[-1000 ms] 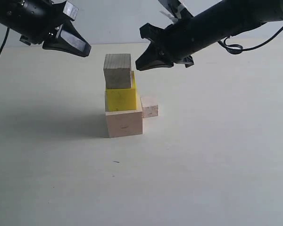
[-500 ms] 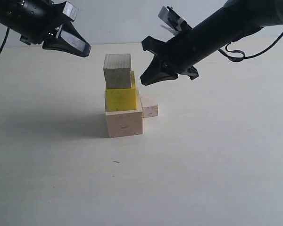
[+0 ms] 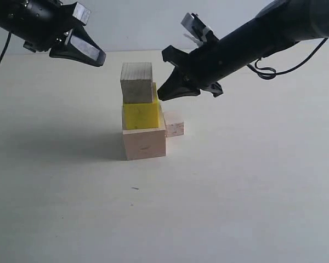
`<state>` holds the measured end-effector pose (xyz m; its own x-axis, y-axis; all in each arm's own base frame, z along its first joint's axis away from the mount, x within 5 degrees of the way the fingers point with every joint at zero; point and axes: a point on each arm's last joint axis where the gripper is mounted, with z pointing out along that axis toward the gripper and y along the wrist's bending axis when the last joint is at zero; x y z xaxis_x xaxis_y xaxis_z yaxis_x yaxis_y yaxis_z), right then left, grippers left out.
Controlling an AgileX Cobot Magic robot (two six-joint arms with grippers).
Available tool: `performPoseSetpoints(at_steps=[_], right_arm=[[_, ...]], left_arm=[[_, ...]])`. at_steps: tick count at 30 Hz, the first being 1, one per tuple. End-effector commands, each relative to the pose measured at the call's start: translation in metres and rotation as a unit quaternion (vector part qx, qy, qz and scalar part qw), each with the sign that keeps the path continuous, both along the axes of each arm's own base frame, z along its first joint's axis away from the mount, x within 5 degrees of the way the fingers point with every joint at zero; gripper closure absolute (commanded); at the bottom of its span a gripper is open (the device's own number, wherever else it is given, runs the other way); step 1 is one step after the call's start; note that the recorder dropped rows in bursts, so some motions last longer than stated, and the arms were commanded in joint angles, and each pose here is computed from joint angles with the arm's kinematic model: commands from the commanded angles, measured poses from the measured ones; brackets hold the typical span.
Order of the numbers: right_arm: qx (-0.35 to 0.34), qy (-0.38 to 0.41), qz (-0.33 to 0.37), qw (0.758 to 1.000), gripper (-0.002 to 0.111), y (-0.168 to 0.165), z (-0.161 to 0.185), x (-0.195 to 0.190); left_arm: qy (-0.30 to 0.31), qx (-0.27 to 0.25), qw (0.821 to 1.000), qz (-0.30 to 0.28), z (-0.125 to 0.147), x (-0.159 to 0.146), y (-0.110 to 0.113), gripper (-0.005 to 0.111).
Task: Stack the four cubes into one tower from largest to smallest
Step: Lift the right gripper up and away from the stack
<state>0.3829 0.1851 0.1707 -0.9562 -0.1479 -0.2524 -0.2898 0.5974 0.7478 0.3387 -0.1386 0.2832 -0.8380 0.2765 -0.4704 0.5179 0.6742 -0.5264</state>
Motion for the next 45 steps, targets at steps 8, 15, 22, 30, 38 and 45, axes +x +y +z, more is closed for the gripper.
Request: performPoseSetpoints(at_steps=[8, 15, 22, 30, 38, 45], right_arm=[[0.013, -0.014, -0.001, 1.000, 0.108, 0.000, 0.002, 0.003], [0.016, -0.017, 0.003, 1.000, 0.108, 0.000, 0.003, 0.003], [0.015, -0.017, 0.003, 1.000, 0.108, 0.000, 0.003, 0.002], [0.002, -0.018, 0.007, 1.000, 0.108, -0.002, 0.006, 0.001], [-0.065, -0.084, -0.001, 0.994, 0.108, -0.015, 0.043, -0.005], [-0.145, -0.179, 0.103, 0.968, 0.108, -0.030, 0.073, -0.022]], left_arm=[[-0.003, -0.006, 1.000, -0.003, 0.003, -0.002, 0.000, 0.107], [-0.004, -0.006, 1.000, -0.002, 0.003, -0.002, 0.000, 0.107], [-0.002, -0.006, 1.000, -0.004, 0.003, -0.002, 0.000, 0.107], [-0.001, -0.006, 1.000, -0.005, 0.003, -0.002, 0.000, 0.107], [0.007, -0.008, 1.000, 0.004, 0.003, -0.002, 0.000, 0.107], [-0.007, 0.000, 1.000, -0.012, 0.002, -0.003, 0.000, 0.107]])
